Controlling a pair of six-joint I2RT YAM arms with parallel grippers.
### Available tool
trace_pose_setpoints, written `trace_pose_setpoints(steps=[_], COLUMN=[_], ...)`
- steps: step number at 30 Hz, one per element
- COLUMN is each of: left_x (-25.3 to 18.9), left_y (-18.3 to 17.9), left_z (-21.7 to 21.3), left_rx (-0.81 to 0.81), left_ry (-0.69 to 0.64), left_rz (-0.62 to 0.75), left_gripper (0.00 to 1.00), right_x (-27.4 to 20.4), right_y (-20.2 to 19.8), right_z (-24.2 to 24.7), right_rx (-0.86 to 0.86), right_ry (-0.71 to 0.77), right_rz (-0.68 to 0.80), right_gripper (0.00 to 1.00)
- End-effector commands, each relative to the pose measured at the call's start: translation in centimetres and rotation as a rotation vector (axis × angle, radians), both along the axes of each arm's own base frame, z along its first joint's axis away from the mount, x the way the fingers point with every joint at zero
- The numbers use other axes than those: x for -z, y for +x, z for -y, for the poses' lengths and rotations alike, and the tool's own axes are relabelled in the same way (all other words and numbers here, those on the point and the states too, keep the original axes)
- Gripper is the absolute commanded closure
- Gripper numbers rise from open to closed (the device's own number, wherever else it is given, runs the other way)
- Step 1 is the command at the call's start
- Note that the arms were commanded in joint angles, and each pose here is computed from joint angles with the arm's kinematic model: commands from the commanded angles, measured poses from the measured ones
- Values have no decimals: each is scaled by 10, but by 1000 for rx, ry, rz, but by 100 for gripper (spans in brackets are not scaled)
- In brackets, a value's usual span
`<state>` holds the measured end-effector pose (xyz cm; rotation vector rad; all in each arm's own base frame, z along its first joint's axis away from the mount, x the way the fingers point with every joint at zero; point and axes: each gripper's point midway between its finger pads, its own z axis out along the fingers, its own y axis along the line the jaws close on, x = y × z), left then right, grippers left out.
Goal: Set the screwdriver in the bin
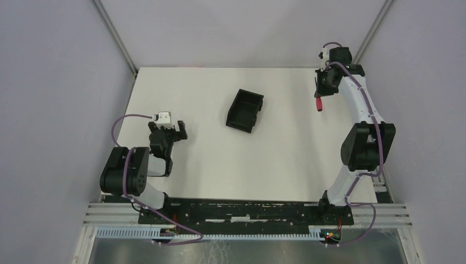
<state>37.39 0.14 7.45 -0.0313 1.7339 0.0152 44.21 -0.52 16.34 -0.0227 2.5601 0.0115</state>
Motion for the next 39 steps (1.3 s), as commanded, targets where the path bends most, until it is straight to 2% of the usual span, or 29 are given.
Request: trace_pose_setpoints(steps=[1, 6, 10, 14, 20, 26, 32, 33, 37, 39], left_x=[-14, -14, -14, -14, -14, -14, -14, -14, -14, -14], left_y=[6, 6, 6, 6, 6, 6, 6, 6, 6, 6], left_z=[1, 1, 1, 1, 1, 1, 1, 1, 1, 1], left_rx=[4, 4, 4, 3, 4, 4, 4, 4, 4, 4], left_ry=[-16, -16, -16, -16, -16, -16, -16, -16, -16, -16], left_rz=[49, 48, 48, 49, 49, 49, 49, 49, 49, 49], left_gripper=[0, 0, 0, 0, 0, 0, 0, 0, 0, 0], right_x=[-2, -15, -50, -64, -28, 32, 62, 65, 61, 48], right_y=[-14, 9, 31, 41, 56, 50, 41, 40, 40, 42], right_z=[0, -40, -140, -230, -294, -295, -300, -302, -305, -303], right_rx=[17, 28, -45, -126, -167, -177, -225, -233, -217, -199], right_ry=[57, 224, 339, 413, 283, 109, 58, 54, 63, 63], right_rz=[-77, 53, 270, 352, 364, 300, 254, 243, 246, 274], right_gripper=[100, 100, 100, 100, 100, 100, 100, 96, 65, 60])
